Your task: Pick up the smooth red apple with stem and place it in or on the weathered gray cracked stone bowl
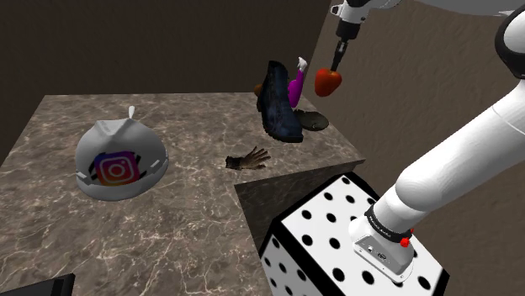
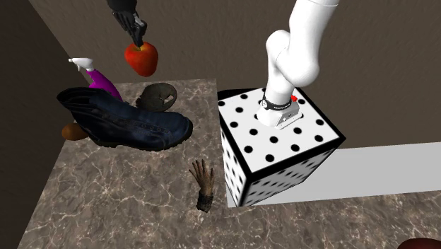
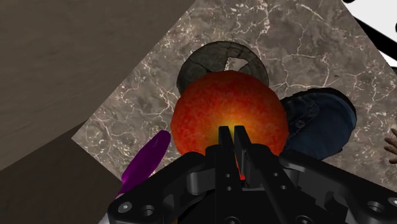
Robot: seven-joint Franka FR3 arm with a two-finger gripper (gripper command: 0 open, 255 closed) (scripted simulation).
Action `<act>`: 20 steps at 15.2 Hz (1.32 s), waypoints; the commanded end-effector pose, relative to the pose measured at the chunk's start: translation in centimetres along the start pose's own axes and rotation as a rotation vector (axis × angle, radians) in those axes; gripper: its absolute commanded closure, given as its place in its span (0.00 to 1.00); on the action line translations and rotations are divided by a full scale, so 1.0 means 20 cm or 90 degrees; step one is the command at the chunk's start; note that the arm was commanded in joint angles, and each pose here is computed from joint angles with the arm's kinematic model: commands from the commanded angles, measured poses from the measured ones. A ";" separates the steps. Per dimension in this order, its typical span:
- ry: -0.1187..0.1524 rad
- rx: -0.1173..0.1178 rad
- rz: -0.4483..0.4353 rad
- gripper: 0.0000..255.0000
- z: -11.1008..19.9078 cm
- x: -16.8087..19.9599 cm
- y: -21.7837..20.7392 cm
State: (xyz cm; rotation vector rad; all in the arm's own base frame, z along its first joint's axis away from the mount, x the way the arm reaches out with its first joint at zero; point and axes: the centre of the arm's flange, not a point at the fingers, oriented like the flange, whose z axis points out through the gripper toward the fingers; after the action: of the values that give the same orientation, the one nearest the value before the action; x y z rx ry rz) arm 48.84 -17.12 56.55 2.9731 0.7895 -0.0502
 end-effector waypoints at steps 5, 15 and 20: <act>0.000 0.000 0.000 1.00 0.16 0.01 0.00; 0.000 0.000 0.000 1.00 0.42 0.02 -0.02; 0.000 0.000 0.000 1.00 0.55 0.03 -0.02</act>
State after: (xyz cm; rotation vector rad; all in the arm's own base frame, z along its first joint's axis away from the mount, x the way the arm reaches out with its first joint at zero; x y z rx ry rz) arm 49.02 -17.22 46.02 2.9731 0.7899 -0.0503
